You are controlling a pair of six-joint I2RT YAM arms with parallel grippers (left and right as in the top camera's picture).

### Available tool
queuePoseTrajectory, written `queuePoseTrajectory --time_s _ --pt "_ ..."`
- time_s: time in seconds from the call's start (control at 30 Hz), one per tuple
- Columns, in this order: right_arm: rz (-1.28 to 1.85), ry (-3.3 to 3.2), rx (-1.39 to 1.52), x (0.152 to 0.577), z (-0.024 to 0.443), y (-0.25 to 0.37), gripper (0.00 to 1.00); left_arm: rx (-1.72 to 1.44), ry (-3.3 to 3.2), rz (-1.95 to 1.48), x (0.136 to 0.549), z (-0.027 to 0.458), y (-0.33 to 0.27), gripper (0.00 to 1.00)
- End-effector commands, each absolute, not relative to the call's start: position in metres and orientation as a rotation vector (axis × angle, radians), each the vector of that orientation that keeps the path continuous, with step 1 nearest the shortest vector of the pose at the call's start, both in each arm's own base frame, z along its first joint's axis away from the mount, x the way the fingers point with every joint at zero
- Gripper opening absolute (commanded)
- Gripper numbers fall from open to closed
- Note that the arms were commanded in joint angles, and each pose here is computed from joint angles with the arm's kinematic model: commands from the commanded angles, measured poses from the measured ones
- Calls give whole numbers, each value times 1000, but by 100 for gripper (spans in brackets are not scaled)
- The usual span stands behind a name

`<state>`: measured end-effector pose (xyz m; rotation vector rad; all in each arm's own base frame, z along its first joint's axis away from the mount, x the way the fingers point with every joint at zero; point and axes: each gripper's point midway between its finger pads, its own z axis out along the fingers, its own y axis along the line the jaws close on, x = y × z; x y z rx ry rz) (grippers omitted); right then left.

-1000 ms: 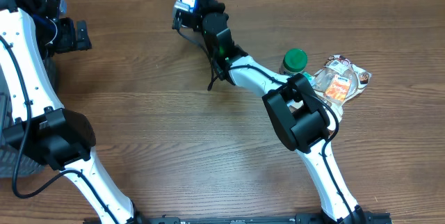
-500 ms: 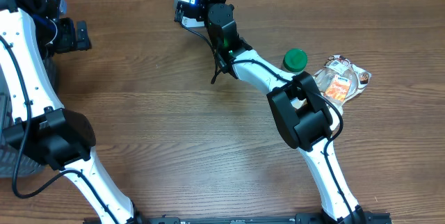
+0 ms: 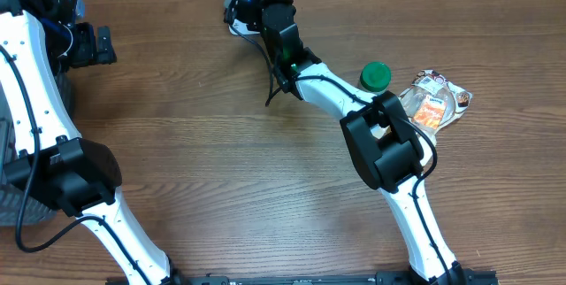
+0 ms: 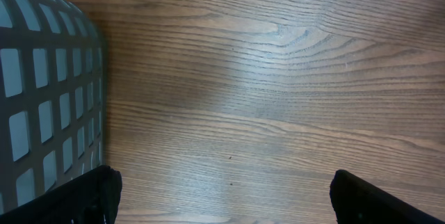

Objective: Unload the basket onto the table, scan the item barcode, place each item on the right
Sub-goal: 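Hold the wipes pack under the scanner, then carry the wipes pack right and drop it on the item pile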

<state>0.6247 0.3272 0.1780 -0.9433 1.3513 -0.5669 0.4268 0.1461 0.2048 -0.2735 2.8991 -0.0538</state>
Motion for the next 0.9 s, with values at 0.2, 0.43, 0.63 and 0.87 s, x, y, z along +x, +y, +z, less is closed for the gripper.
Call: queuePoseTrajectory --time_s 0.2,0.43,0.63,0.87 --pt "-16 1580 -216 563 358 288 4 -245 2866 -45 429 217 143 100" --pt "523 1988 -65 468 365 284 4 -245 2866 -46 429 217 142 100" --pt "554 2163 -27 414 374 227 4 -245 2866 -45 429 217 143 100" --pt "355 2385 238 376 347 114 4 -245 2866 -46 429 217 142 100"
